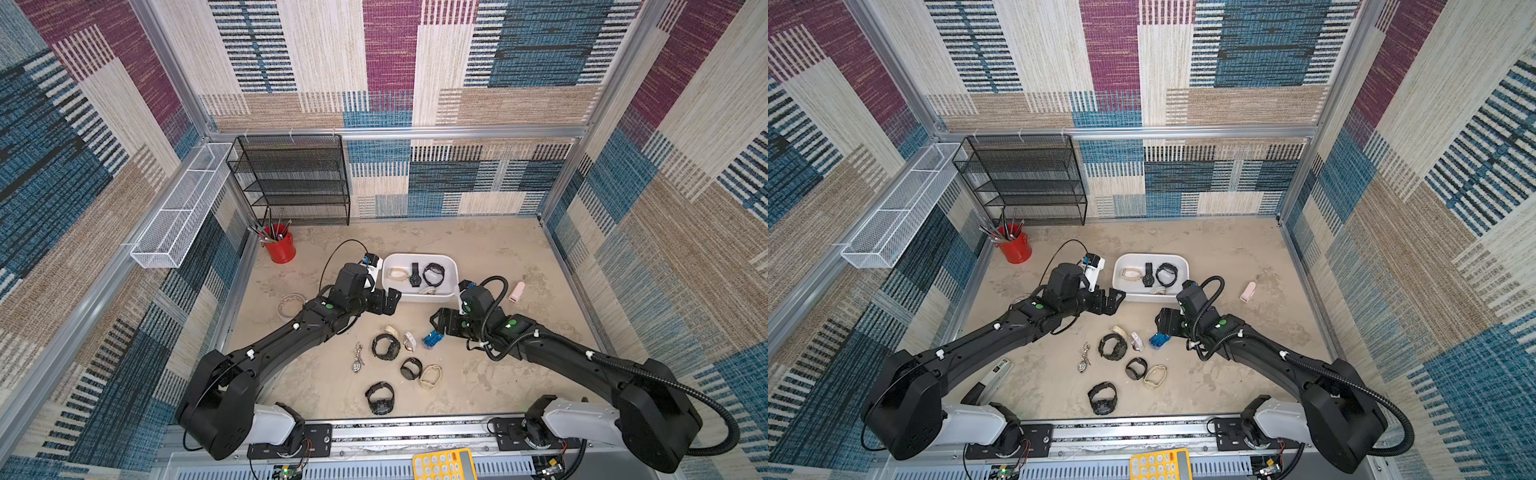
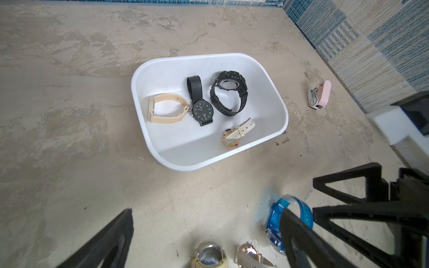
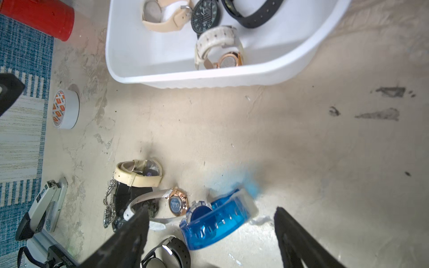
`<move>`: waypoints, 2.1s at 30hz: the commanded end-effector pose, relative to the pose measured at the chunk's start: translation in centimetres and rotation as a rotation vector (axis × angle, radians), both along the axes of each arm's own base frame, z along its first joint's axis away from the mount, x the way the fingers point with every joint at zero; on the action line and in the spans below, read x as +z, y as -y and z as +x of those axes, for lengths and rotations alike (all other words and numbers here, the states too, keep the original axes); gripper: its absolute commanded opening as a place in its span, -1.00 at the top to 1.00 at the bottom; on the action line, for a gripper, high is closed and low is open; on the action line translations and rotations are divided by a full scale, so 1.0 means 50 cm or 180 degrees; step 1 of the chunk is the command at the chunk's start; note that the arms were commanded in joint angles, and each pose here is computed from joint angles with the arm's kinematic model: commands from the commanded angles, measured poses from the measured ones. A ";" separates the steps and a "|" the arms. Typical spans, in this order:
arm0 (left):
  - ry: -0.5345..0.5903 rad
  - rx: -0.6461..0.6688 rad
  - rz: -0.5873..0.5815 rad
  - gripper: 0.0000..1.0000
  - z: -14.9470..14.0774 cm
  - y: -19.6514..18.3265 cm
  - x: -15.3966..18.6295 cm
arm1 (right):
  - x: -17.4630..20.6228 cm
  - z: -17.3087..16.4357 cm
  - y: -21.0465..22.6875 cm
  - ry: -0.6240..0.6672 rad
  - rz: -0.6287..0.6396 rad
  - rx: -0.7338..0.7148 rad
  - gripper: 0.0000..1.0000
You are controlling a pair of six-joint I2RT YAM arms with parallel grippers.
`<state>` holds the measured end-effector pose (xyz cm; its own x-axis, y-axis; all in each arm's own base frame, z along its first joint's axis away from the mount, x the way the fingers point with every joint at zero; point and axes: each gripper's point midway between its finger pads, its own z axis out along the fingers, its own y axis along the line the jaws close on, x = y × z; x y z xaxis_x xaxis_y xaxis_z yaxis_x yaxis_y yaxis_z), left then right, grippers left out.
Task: Put the watch into the storage box
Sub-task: Pick up the item at the center of the board.
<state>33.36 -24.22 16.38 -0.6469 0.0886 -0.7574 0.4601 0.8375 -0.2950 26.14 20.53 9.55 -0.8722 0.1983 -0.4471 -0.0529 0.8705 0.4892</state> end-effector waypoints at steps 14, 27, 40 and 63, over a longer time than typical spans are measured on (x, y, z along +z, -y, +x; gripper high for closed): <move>0.0127 -0.0178 -0.0104 -0.98 -0.010 0.014 0.015 | -0.015 -0.008 -0.030 -0.0200 0.0208 -0.0059 -0.58; 0.0118 -0.0201 -0.0150 -0.98 -0.011 0.018 0.027 | -0.038 0.011 -0.053 -0.0232 0.0286 -0.0078 -0.29; 0.0105 -0.0182 -0.0152 -0.98 -0.014 0.016 0.026 | -0.064 0.011 -0.065 -0.0291 0.0222 -0.0002 0.16; 0.0001 -0.0132 -0.0208 -0.98 -0.011 0.019 0.021 | 0.071 0.071 -0.072 0.0470 0.0204 0.0072 0.67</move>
<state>32.57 -25.04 16.85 -0.6447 0.0850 -0.7597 0.5012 0.7974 -0.3361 28.93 23.99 11.42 -0.8352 0.2230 -0.5027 -0.1040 0.8336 0.5426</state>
